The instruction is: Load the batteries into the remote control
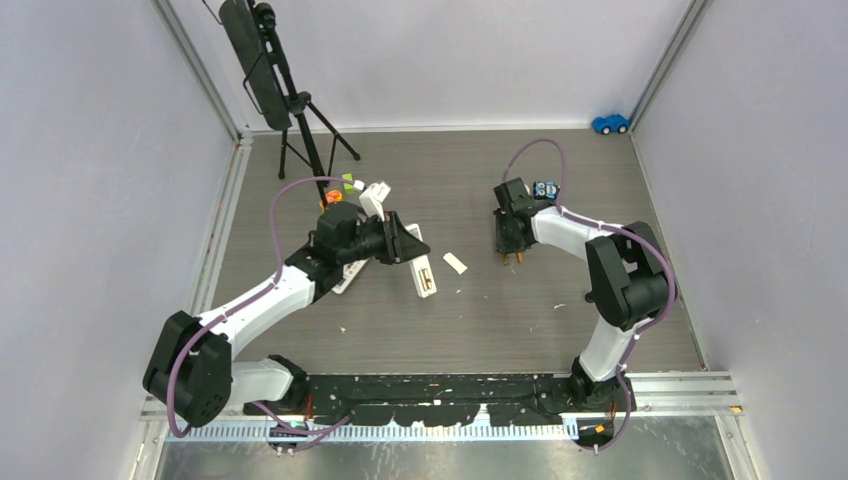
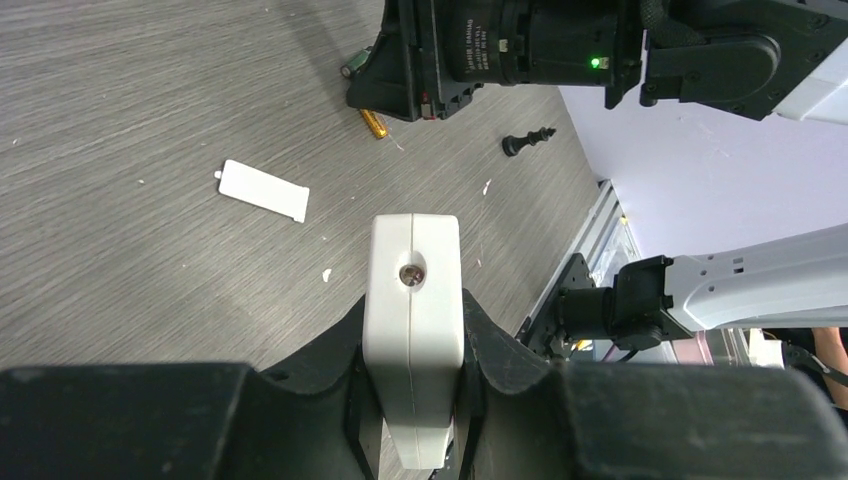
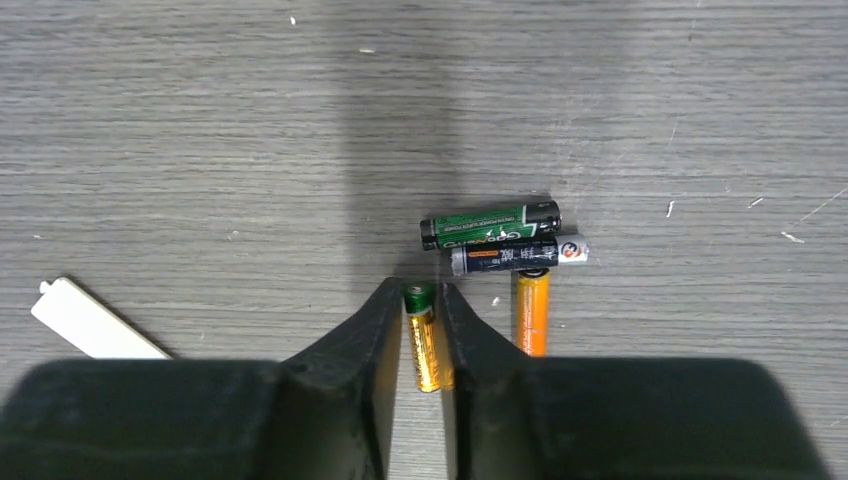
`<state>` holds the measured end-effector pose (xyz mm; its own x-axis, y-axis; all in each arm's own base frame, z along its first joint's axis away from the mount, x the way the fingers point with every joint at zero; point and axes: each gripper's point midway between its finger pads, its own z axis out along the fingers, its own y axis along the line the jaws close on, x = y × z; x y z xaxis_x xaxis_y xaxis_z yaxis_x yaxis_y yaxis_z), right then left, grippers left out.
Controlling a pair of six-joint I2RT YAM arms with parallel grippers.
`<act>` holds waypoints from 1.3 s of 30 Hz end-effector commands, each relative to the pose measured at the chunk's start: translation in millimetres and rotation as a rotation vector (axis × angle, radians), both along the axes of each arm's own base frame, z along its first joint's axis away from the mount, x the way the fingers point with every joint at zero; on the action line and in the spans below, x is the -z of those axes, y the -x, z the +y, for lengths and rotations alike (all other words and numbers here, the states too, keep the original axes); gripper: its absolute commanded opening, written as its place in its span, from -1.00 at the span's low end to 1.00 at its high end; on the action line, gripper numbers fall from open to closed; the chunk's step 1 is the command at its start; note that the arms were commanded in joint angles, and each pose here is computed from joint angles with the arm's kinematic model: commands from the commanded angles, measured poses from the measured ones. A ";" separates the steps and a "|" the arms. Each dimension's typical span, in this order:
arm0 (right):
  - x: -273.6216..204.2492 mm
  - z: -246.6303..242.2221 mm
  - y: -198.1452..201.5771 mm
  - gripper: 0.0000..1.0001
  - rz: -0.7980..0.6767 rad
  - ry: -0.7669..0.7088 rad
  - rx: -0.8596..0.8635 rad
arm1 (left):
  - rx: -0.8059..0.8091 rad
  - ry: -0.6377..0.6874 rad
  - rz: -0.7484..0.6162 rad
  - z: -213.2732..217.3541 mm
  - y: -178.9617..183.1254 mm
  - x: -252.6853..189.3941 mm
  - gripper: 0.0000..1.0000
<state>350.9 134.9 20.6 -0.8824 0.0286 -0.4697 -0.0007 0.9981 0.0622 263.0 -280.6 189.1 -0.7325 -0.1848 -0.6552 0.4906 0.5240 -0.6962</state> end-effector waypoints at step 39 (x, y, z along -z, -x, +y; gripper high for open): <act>-297.8 153.3 128.7 -0.99 -0.738 -0.764 -0.467 | 0.147 0.442 0.039 -25.3 13.3 -125.2 -1.00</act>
